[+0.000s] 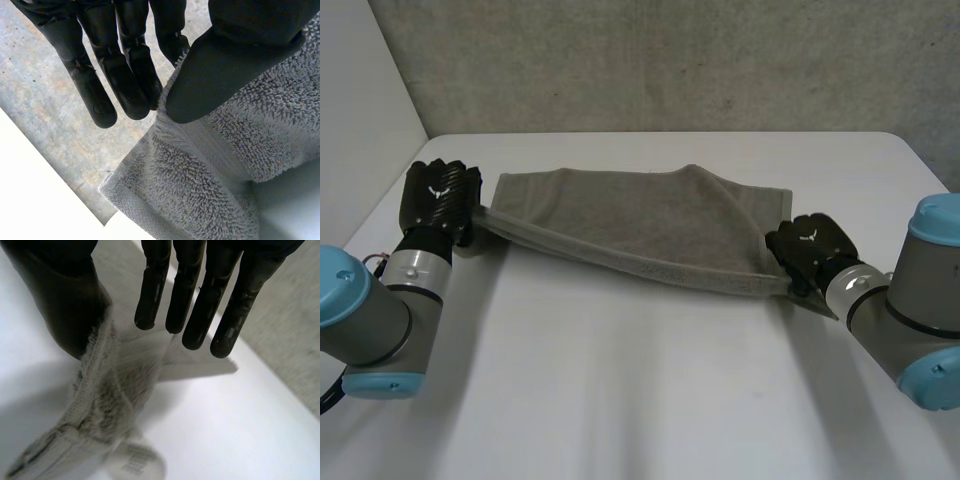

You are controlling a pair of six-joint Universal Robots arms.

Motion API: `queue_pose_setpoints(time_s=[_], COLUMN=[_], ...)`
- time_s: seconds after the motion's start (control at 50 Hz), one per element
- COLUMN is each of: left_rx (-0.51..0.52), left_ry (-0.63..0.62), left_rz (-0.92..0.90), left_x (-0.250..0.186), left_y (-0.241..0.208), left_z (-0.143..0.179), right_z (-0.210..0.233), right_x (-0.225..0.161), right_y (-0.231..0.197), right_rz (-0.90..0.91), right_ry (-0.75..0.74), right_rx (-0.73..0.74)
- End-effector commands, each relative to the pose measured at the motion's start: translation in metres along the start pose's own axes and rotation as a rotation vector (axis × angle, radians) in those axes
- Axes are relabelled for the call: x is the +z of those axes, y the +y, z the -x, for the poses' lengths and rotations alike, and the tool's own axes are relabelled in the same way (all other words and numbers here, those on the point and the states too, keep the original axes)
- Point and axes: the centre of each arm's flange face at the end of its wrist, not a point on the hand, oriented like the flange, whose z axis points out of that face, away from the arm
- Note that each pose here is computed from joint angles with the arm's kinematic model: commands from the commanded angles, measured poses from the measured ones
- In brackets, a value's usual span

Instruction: Fold the towel.

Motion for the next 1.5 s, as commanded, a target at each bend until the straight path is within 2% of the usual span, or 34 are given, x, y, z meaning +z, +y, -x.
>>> queue_pose_setpoints(time_s=[0.02,0.22,0.34,0.38,0.44,0.5,0.54,0.56,0.58,0.6,0.64,0.7,0.76,0.86,0.92,1.0,1.06,1.24,1.38,1.5], left_rx=[0.002,0.002,0.006,0.007,0.005,-0.002,-0.005,0.0,0.0,0.014,0.037,0.097,0.136,0.133,0.133,0.142,0.145,0.164,0.172,0.174], left_ry=[-0.01,-0.012,-0.023,-0.022,-0.016,0.008,0.019,0.038,0.038,0.055,0.075,0.115,0.159,0.208,0.211,0.186,0.182,0.158,0.16,0.164], left_rz=[0.004,0.002,-0.002,0.002,0.026,0.1,0.14,0.192,0.192,0.244,0.293,0.374,0.421,0.404,0.375,0.318,0.299,0.127,0.039,0.023], left_x=[0.001,0.002,-0.001,-0.005,-0.02,-0.039,-0.048,-0.058,-0.058,-0.069,-0.079,-0.099,-0.115,-0.121,-0.114,-0.088,-0.077,-0.007,0.029,0.043], left_y=[0.001,0.001,-0.009,-0.014,-0.03,-0.035,-0.035,-0.035,-0.035,-0.034,-0.034,-0.036,-0.04,-0.046,-0.048,-0.044,-0.04,-0.018,-0.003,0.005], left_z=[0.004,0.005,0.011,0.013,0.018,0.019,0.019,0.018,0.018,0.018,0.018,0.018,0.015,0.01,0.01,0.012,0.01,-0.009,-0.029,-0.035], right_z=[0.004,-0.004,-0.028,-0.054,-0.063,-0.066,-0.06,-0.06,-0.059,-0.059,-0.057,-0.062,-0.066,-0.073,-0.071,-0.07,-0.074,-0.073,-0.063,-0.059], right_x=[-0.002,-0.002,-0.009,-0.024,-0.032,-0.047,-0.06,-0.061,-0.071,-0.071,-0.092,-0.108,-0.112,-0.115,-0.114,-0.09,-0.071,-0.017,-0.008,-0.008], right_y=[0.009,0.006,-0.022,-0.051,-0.059,-0.066,-0.056,-0.056,-0.046,-0.046,-0.026,-0.02,-0.024,-0.034,-0.035,-0.021,-0.02,-0.018,-0.003,0.003], right_rz=[0.14,0.137,0.048,-0.086,-0.122,-0.137,-0.028,-0.028,0.069,0.07,0.268,0.36,0.347,0.282,0.263,0.256,0.231,0.177,0.209,0.216], right_ry=[-0.065,-0.035,0.099,0.215,0.247,0.209,0.101,0.1,0.037,0.037,-0.105,-0.195,-0.175,-0.139,-0.145,-0.149,-0.107,0.035,0.052,0.053], right_rx=[0.025,0.019,-0.061,-0.089,-0.099,-0.164,-0.235,-0.236,-0.269,-0.269,-0.336,-0.368,-0.379,-0.384,-0.381,-0.321,-0.302,-0.267,-0.278,-0.276])
